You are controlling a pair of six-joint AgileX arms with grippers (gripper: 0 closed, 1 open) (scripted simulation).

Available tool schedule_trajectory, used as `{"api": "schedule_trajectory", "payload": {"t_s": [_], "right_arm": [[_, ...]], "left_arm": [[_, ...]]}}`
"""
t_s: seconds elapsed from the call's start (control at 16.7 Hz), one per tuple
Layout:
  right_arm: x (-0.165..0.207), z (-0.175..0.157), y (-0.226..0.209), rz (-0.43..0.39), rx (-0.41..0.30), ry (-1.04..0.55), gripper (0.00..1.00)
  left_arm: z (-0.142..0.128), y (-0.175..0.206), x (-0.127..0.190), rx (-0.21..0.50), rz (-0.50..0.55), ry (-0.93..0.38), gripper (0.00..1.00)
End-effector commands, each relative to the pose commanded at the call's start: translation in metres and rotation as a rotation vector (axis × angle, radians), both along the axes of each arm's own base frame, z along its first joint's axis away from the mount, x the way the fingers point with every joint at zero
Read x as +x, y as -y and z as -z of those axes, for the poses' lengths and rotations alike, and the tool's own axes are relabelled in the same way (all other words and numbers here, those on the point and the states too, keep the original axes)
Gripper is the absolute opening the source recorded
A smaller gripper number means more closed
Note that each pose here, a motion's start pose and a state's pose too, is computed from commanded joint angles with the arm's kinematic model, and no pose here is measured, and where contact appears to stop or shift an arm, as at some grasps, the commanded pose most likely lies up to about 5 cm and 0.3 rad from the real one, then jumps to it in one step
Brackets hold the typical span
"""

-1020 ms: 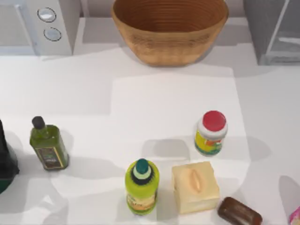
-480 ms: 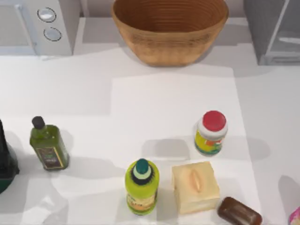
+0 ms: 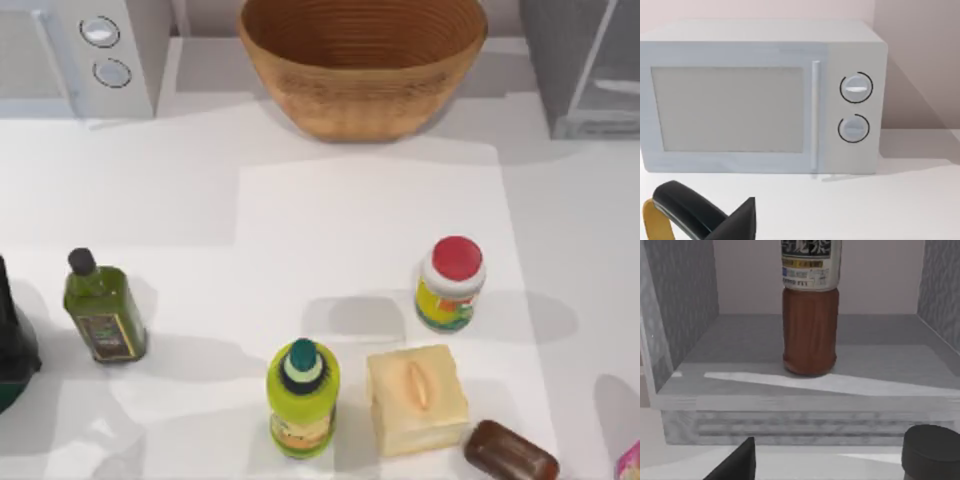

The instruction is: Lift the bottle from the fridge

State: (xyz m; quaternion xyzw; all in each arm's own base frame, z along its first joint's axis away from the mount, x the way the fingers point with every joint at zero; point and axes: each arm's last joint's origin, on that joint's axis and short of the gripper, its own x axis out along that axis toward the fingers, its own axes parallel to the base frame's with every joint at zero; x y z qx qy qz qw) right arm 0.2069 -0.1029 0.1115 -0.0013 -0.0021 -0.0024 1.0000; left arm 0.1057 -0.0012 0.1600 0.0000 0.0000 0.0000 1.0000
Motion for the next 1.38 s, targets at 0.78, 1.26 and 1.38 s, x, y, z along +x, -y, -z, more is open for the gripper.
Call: {"api": "schedule_trajectory", "payload": {"t_s": [0.78,1.26,1.38], "right_arm": [[0.174,-0.062,-0.004,-0.007,-0.019,0.095,1.00],[0.215,-0.024,-0.022,0.005,0.005,-0.005,1.00],[0.215,-0.024,-0.022,0.005,0.005,-0.005,1.00]], "left_arm": [[0.000,0.000,0.000,0.000,0.000,0.000,1.00],[0.000,0.000,0.000,0.000,0.000,0.000,1.00],[0.000,0.000,0.000,0.000,0.000,0.000,1.00]]}}
